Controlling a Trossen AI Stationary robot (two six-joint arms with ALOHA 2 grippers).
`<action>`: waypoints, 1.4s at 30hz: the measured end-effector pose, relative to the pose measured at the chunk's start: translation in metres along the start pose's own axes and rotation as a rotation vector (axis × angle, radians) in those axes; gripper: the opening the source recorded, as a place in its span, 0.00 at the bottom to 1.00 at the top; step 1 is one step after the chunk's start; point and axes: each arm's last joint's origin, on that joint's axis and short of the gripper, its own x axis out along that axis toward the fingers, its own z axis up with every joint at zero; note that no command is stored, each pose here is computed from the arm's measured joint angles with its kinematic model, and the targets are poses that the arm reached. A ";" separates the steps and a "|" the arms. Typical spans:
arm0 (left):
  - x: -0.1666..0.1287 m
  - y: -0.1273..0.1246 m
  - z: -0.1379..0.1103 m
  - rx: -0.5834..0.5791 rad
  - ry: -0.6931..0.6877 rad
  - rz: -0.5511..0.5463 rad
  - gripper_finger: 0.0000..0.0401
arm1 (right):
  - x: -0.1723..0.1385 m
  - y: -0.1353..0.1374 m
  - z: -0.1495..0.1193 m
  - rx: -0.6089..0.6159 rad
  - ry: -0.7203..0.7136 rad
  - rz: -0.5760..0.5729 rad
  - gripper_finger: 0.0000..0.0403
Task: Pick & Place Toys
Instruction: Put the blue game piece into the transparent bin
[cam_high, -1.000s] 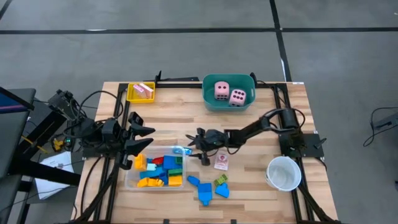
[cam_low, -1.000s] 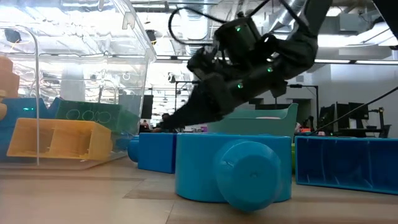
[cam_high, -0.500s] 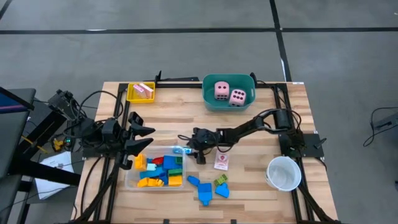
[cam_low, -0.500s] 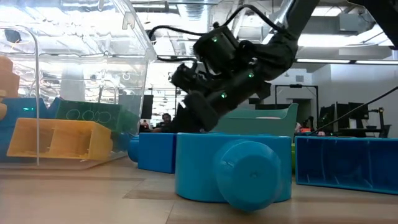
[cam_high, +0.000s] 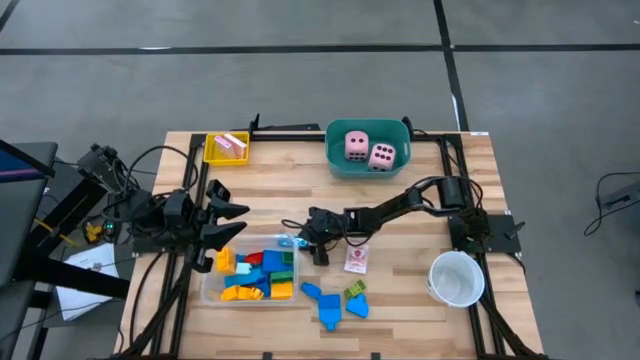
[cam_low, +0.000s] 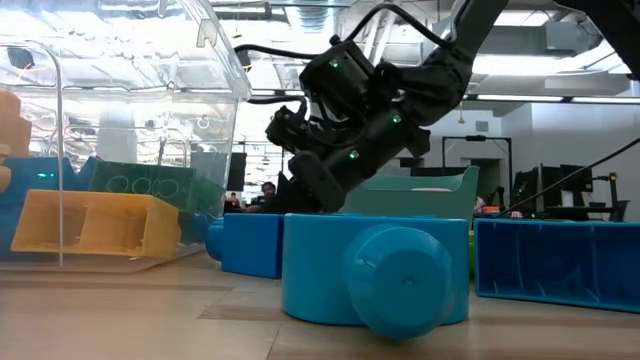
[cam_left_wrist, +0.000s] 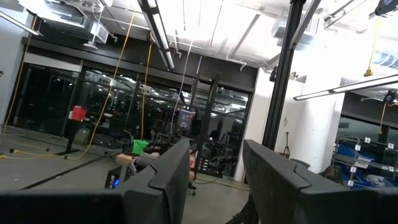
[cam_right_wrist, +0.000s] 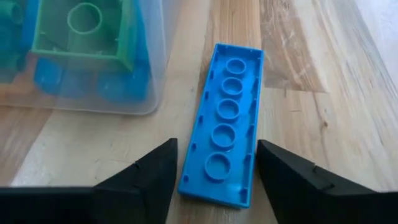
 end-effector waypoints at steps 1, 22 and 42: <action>0.000 0.000 0.000 0.000 0.000 0.000 0.36 | 0.000 0.000 0.000 0.000 0.004 0.000 0.49; 0.000 0.000 -0.002 0.013 0.015 -0.002 0.36 | -0.046 -0.008 0.022 0.098 0.114 -0.248 0.34; 0.000 -0.001 -0.009 0.047 0.068 -0.009 0.36 | -0.177 0.003 0.108 0.043 -0.209 -0.175 0.34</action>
